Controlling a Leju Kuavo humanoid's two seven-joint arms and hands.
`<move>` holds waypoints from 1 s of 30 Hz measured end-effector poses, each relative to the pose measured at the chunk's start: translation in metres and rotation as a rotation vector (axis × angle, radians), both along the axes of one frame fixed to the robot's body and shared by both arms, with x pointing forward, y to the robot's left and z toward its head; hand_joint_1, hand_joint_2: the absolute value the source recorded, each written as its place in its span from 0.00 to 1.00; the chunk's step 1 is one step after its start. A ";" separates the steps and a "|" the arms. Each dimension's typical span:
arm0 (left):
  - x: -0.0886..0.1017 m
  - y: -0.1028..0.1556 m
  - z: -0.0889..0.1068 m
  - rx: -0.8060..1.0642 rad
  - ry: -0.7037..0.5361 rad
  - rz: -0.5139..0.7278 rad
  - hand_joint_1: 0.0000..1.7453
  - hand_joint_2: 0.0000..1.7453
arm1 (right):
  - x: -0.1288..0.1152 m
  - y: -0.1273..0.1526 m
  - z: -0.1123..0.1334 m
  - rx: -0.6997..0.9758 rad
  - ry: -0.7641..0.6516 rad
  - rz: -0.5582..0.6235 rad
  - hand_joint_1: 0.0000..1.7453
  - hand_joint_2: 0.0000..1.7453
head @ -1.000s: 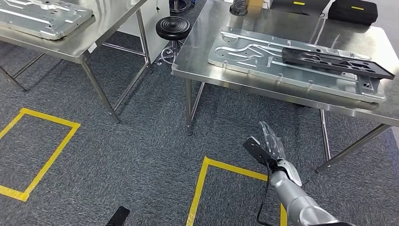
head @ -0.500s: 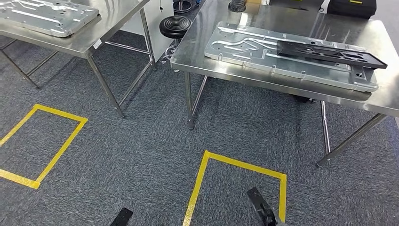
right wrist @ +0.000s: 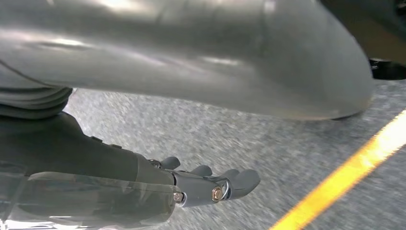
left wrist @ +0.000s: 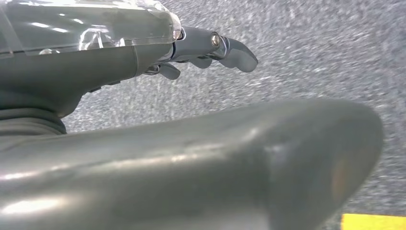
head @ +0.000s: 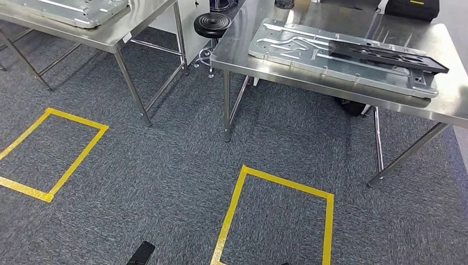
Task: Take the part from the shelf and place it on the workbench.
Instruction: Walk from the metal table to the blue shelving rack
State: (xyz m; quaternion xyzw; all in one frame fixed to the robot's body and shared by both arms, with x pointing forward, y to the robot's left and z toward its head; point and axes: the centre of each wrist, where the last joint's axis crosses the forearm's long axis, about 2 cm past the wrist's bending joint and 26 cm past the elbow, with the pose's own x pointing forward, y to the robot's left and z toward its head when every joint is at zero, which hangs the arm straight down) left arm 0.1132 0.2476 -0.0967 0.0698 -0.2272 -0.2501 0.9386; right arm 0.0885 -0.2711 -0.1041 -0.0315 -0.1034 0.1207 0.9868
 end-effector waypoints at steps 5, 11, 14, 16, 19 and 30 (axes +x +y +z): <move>-0.001 -0.001 0.000 0.002 0.005 -0.008 0.00 0.00 | -0.005 0.004 -0.001 0.014 0.016 -0.009 0.00 0.00; -0.002 -0.002 0.000 0.000 0.009 -0.018 0.00 0.00 | -0.006 0.011 -0.001 0.040 0.016 -0.018 0.00 0.00; -0.002 -0.002 0.000 0.000 0.010 -0.021 0.00 0.00 | -0.006 0.013 -0.001 0.051 0.015 -0.020 0.00 0.00; -0.002 -0.002 0.000 0.000 0.010 -0.023 0.00 0.00 | -0.006 0.014 -0.001 0.058 0.012 -0.021 0.00 0.00; -0.001 -0.002 0.000 0.000 0.009 -0.024 0.00 0.00 | -0.006 0.015 0.000 0.069 0.008 -0.019 0.00 0.00; -0.001 -0.003 0.000 0.002 0.003 -0.031 0.00 0.25 | -0.008 0.020 0.000 0.084 -0.003 -0.004 0.00 0.75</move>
